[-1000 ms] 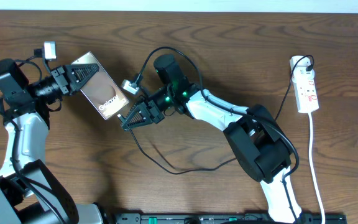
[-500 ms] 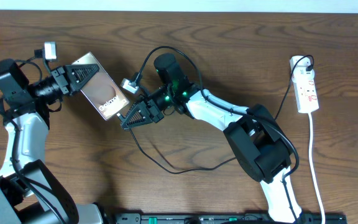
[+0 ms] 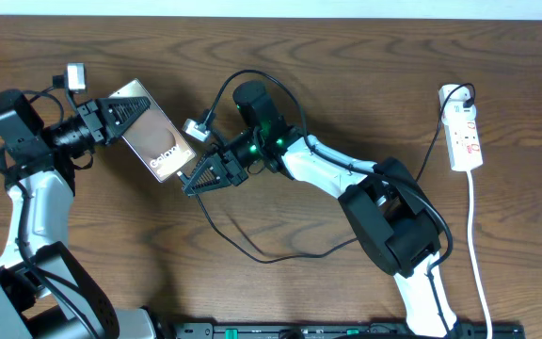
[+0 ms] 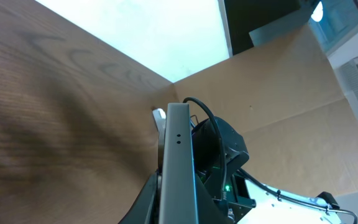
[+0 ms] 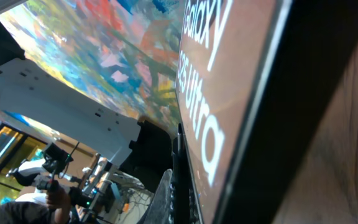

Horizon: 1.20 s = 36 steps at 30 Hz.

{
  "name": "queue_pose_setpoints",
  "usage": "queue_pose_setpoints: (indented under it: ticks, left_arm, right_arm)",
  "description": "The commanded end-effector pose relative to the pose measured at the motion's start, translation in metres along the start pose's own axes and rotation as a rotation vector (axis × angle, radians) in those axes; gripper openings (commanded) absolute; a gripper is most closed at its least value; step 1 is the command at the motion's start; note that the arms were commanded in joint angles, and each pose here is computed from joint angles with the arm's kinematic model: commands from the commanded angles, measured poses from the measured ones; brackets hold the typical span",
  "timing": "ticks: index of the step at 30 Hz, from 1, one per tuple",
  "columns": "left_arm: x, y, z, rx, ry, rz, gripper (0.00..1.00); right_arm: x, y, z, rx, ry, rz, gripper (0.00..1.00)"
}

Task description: Plug charger to phone and switch on socket

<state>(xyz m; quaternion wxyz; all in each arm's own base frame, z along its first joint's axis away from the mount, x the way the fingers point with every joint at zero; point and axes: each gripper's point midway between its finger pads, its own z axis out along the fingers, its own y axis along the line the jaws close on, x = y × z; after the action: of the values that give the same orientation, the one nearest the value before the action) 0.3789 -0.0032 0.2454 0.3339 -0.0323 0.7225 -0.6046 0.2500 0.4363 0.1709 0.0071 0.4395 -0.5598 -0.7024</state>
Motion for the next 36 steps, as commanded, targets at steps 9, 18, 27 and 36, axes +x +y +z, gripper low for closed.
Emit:
queue_pose_setpoints:
  ticks: [9, 18, 27, 36]
  left_arm:
    - [0.006, -0.006, 0.0, 0.038, 0.029, -0.009, 0.07]
    - [0.006, -0.006, 0.0, 0.038, 0.029, -0.005, 0.07]
    - [0.006, -0.006, 0.0, 0.037, 0.029, -0.007, 0.08]
    - [0.006, -0.006, 0.0, 0.037, 0.029, -0.01, 0.08]
  right_arm:
    - [-0.003, 0.004, -0.002, -0.015, 0.005, -0.01, 0.01]
    - [-0.006, 0.002, -0.008, -0.003, -0.007, -0.009, 0.01]
    - [-0.006, 0.0, -0.008, 0.011, -0.014, -0.008, 0.01]
    - [-0.007, -0.007, -0.008, 0.045, -0.03, 0.035, 0.01]
